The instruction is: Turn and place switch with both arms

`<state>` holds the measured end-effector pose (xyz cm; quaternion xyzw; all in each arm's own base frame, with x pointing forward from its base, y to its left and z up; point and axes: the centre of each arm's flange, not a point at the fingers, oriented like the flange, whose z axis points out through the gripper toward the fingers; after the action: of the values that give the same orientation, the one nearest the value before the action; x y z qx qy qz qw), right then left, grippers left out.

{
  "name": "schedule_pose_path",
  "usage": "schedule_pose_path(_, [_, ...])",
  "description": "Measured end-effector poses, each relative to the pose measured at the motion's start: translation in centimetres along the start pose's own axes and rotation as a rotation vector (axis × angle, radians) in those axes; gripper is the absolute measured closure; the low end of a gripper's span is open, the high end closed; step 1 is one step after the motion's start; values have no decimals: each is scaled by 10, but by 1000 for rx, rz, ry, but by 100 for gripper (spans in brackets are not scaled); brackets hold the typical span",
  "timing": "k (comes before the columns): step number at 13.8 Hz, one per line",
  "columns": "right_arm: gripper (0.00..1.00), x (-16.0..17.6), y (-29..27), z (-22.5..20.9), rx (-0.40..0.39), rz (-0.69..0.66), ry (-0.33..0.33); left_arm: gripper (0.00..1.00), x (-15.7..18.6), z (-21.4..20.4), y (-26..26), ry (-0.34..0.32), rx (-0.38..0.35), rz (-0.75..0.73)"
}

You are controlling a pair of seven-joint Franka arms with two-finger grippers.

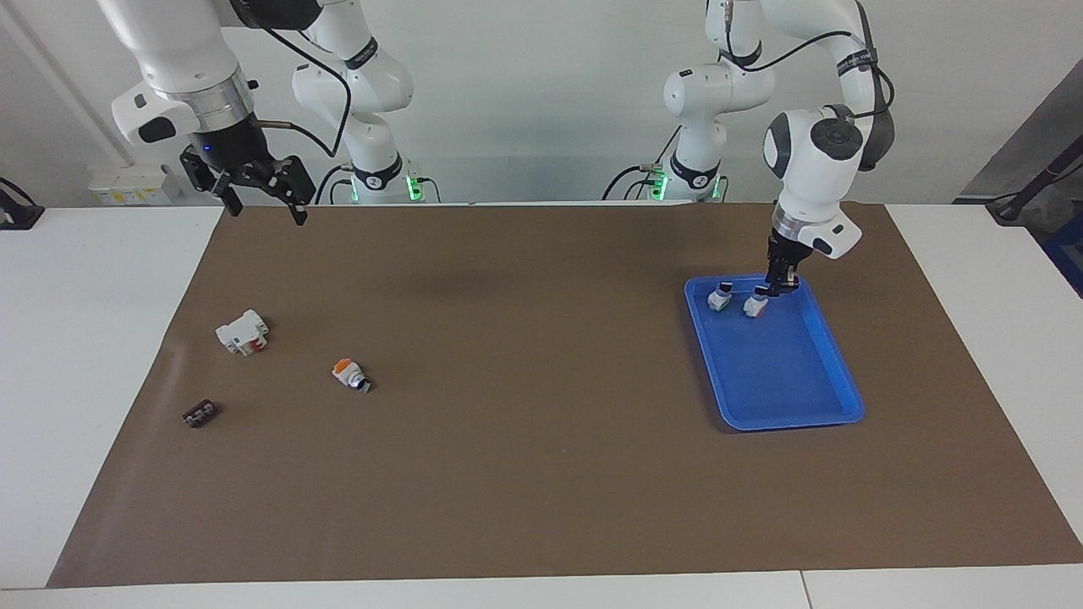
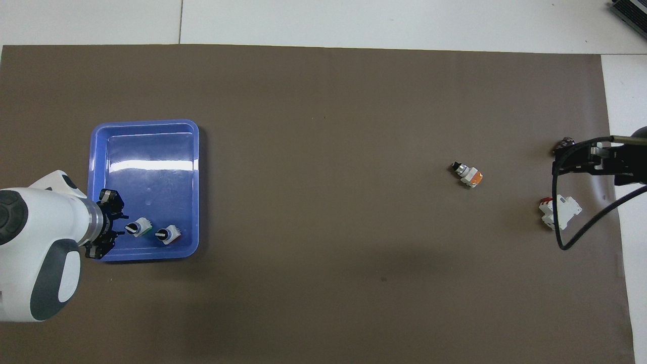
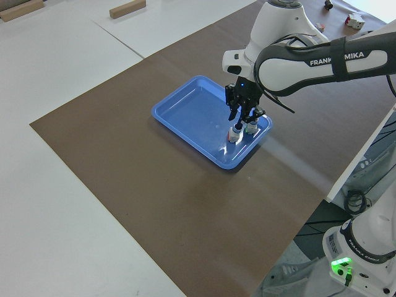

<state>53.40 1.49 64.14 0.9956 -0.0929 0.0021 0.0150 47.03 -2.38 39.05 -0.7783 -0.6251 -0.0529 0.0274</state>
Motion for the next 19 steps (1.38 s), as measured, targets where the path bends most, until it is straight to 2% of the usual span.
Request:
schedule_pose_path(2, [0, 0, 0, 1, 0, 0, -1, 33, 2, -16, 9, 5, -25, 9])
schedule_pose_path(4, [0, 0, 0, 1, 0, 0, -2, 7, 4, -39, 20, 11, -35, 59])
schedule_pose_path(5, [0, 0, 0, 1, 0, 0, -2, 0, 5, -54, 26, 17, -51, 109])
schedule_pose_path(10, [0, 0, 0, 1, 0, 0, -2, 0, 13, -98, 49, 53, -113, 563])
schedule_pose_path(13, [0, 0, 0, 1, 0, 0, -2, 0, 34, -118, 55, 78, -156, 878])
schedule_pose_path(16, [0, 0, 0, 1, 0, 0, -2, 0, 63, -149, 68, 160, -200, 1198])
schedule_pose_path(17, [0, 0, 0, 1, 0, 0, -2, 0, 71, -164, 76, 188, -209, 1260])
schedule_pose_path(19, [0, 0, 0, 1, 0, 0, -2, 0, 76, -192, 90, 197, -197, 1320])
